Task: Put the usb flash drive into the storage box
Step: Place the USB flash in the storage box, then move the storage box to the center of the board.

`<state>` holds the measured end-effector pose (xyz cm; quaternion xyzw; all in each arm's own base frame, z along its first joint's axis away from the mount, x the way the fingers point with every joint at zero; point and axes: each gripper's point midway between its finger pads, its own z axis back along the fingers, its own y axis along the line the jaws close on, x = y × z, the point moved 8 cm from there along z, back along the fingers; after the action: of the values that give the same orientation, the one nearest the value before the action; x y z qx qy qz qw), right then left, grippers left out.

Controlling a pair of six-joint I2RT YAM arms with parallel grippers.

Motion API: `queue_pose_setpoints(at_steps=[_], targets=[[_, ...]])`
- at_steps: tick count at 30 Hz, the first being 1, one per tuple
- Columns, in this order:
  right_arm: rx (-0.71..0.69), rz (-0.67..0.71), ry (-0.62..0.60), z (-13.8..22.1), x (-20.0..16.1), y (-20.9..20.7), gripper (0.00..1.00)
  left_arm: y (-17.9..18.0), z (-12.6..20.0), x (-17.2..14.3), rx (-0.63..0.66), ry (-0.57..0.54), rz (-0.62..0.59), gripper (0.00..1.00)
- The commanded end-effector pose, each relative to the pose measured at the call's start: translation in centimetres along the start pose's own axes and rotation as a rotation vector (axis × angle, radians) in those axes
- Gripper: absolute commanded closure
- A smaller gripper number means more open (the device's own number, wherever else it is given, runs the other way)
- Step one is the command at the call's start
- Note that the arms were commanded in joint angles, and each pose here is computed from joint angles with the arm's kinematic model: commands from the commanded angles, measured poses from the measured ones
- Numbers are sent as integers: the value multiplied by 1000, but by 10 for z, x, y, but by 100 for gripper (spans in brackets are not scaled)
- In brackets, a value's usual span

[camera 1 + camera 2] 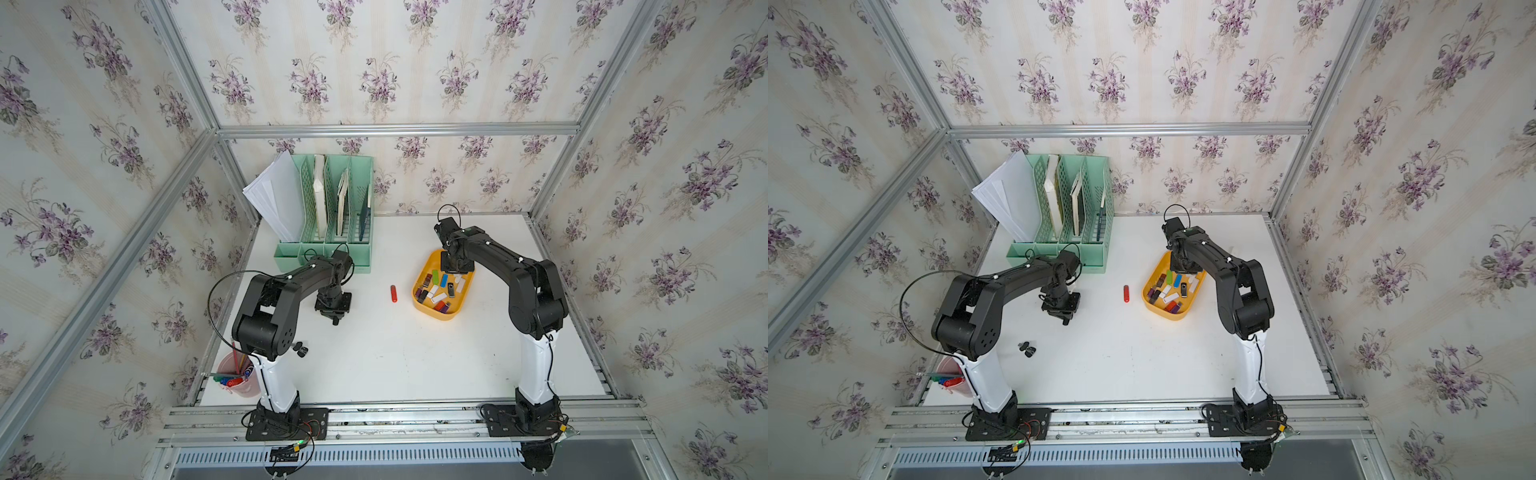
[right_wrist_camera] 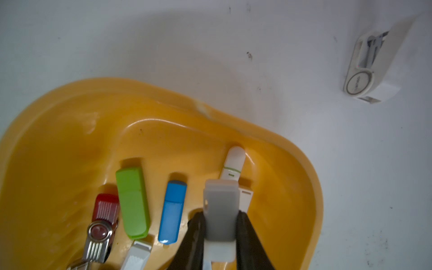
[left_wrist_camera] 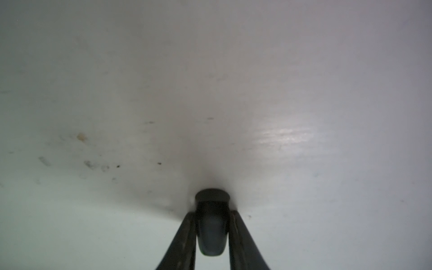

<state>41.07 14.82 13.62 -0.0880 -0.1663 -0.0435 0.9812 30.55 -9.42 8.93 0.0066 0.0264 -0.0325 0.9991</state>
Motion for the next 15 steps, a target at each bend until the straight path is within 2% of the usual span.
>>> queue_pose_setpoints(at_steps=[1,12,15], targets=[[-3,15,-13,-7,6,1,86,2,-8,-6,14,41,-2,72],[6,25,9,-26,15,7,87,2,-10,-7,21,46,-3,72],[4,28,21,-31,15,8,84,3,-10,-7,23,48,-4,72]])
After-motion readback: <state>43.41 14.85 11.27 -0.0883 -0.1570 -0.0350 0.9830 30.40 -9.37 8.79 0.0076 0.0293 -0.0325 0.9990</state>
